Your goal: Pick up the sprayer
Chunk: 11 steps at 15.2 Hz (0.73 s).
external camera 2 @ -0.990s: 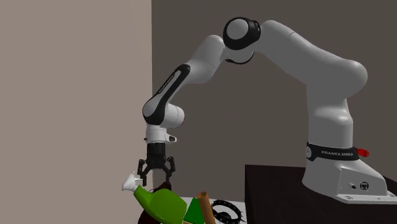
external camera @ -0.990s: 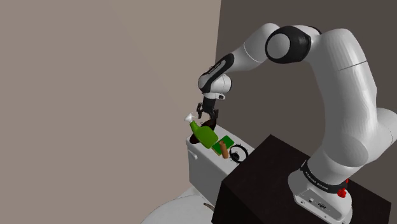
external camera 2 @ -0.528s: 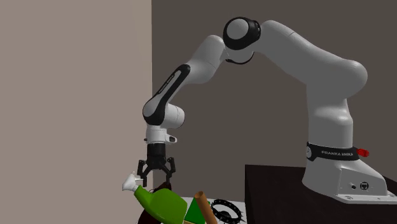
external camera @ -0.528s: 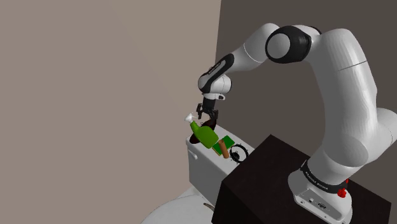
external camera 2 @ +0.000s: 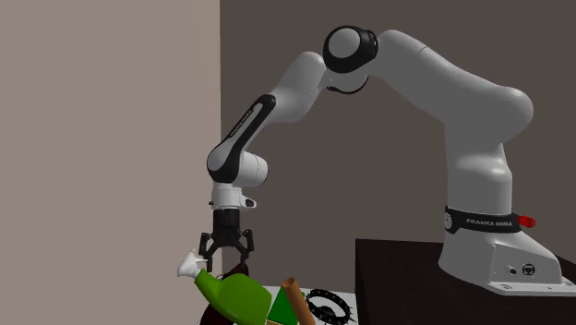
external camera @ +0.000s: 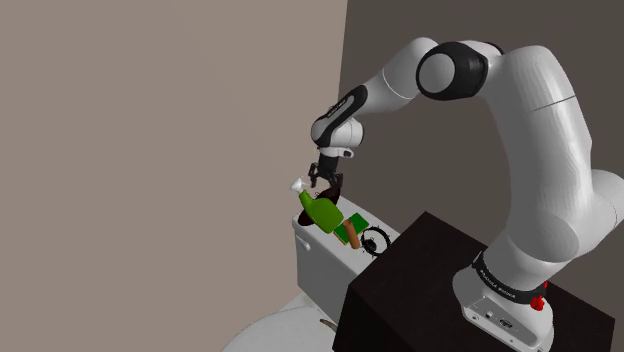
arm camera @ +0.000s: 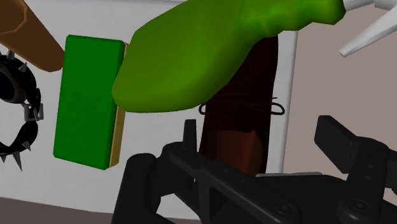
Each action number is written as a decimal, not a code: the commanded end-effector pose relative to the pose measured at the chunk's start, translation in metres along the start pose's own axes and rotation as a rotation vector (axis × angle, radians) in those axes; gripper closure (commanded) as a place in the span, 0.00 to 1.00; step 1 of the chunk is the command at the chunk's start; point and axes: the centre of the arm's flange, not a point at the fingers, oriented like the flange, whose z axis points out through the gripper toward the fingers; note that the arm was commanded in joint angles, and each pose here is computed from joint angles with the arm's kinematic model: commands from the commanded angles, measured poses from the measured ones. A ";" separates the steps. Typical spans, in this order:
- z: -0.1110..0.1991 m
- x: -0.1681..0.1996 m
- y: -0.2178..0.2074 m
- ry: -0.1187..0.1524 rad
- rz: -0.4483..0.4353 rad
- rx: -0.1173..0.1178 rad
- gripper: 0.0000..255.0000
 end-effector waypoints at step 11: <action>-0.024 -0.023 0.011 -0.206 0.013 -0.317 1.00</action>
